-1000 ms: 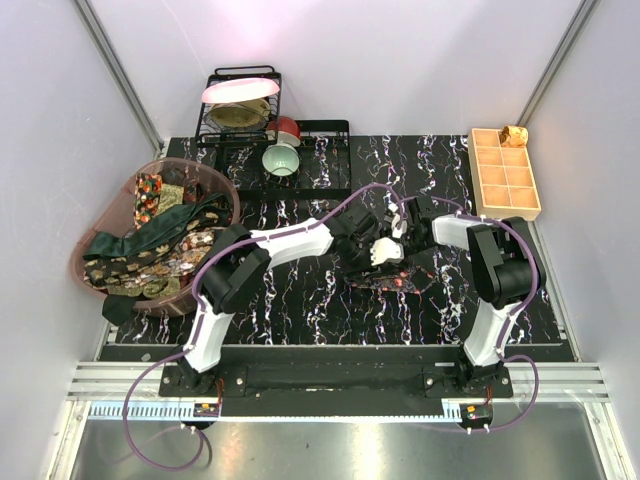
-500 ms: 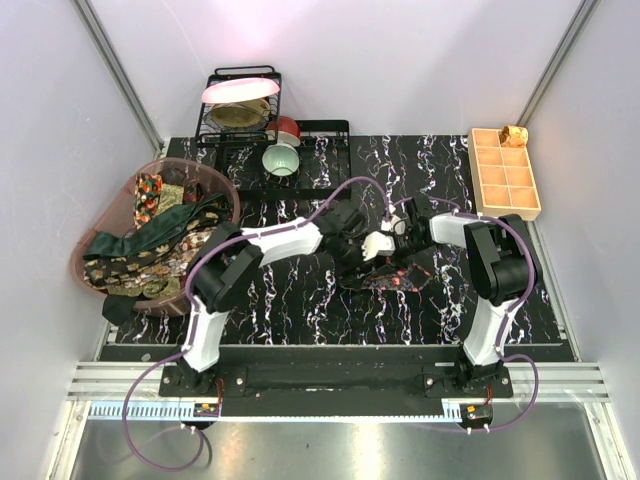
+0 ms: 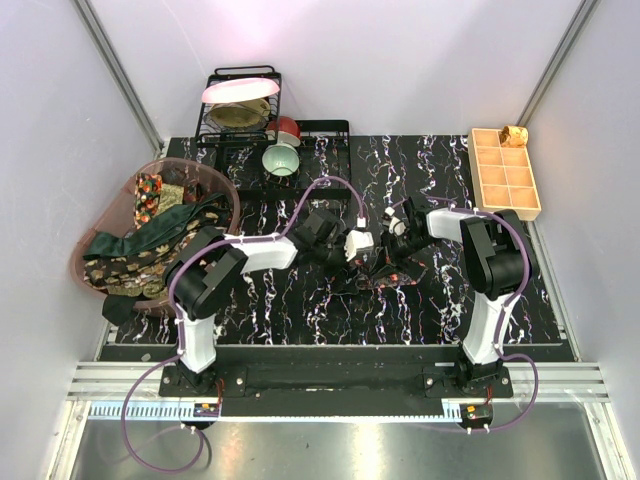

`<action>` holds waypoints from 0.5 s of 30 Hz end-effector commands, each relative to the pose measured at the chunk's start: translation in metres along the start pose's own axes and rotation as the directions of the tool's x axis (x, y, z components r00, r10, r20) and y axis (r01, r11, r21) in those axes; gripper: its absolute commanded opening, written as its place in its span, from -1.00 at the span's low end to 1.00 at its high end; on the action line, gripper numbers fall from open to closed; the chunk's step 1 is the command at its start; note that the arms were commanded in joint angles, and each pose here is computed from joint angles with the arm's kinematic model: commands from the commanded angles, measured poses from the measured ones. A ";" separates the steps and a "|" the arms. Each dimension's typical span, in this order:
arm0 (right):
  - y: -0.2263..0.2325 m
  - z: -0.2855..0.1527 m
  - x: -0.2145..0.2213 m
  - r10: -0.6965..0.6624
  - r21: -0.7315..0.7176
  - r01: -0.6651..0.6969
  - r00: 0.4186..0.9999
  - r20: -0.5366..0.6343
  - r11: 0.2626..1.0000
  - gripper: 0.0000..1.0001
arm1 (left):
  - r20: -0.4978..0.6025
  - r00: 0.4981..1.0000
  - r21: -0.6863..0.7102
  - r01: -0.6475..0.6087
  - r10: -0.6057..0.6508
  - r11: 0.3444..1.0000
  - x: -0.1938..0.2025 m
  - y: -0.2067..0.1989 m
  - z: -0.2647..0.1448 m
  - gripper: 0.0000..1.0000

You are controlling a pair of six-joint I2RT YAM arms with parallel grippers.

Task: Roll the ties
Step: Roll the tie at the center of the board.

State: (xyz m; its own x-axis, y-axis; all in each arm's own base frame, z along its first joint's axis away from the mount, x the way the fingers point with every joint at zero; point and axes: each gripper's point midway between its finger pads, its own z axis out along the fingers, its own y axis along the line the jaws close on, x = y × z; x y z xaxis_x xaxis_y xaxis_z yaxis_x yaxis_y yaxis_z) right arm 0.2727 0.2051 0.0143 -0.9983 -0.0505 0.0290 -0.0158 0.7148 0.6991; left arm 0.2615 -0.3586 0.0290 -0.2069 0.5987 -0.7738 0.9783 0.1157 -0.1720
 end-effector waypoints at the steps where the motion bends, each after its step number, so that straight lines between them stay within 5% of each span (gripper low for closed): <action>1: -0.041 0.010 0.006 -0.011 0.180 0.015 1.000 -0.025 0.983 -1.00 | 0.119 0.992 -0.019 -0.048 0.050 0.999 -0.026 0.006 0.005 0.93; 9: -0.041 0.014 0.009 0.003 0.165 0.004 0.999 -0.041 0.986 -1.00 | 0.116 0.991 0.022 -0.076 0.073 0.997 -0.028 0.006 0.019 0.58; 15: -0.027 0.010 0.007 -0.009 0.111 0.013 0.999 -0.035 0.994 -1.00 | -0.024 0.996 0.005 -0.085 0.085 0.996 -0.006 0.002 0.026 0.02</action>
State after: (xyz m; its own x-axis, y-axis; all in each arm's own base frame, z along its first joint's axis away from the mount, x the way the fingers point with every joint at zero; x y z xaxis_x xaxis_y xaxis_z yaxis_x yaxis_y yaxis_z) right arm 0.2720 0.2053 0.0133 -0.9974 -0.0543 0.0464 -0.0064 0.7142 0.6999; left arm 0.2641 -0.3811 0.0257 -0.1584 0.5681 -0.8076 0.9870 0.0681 -0.1456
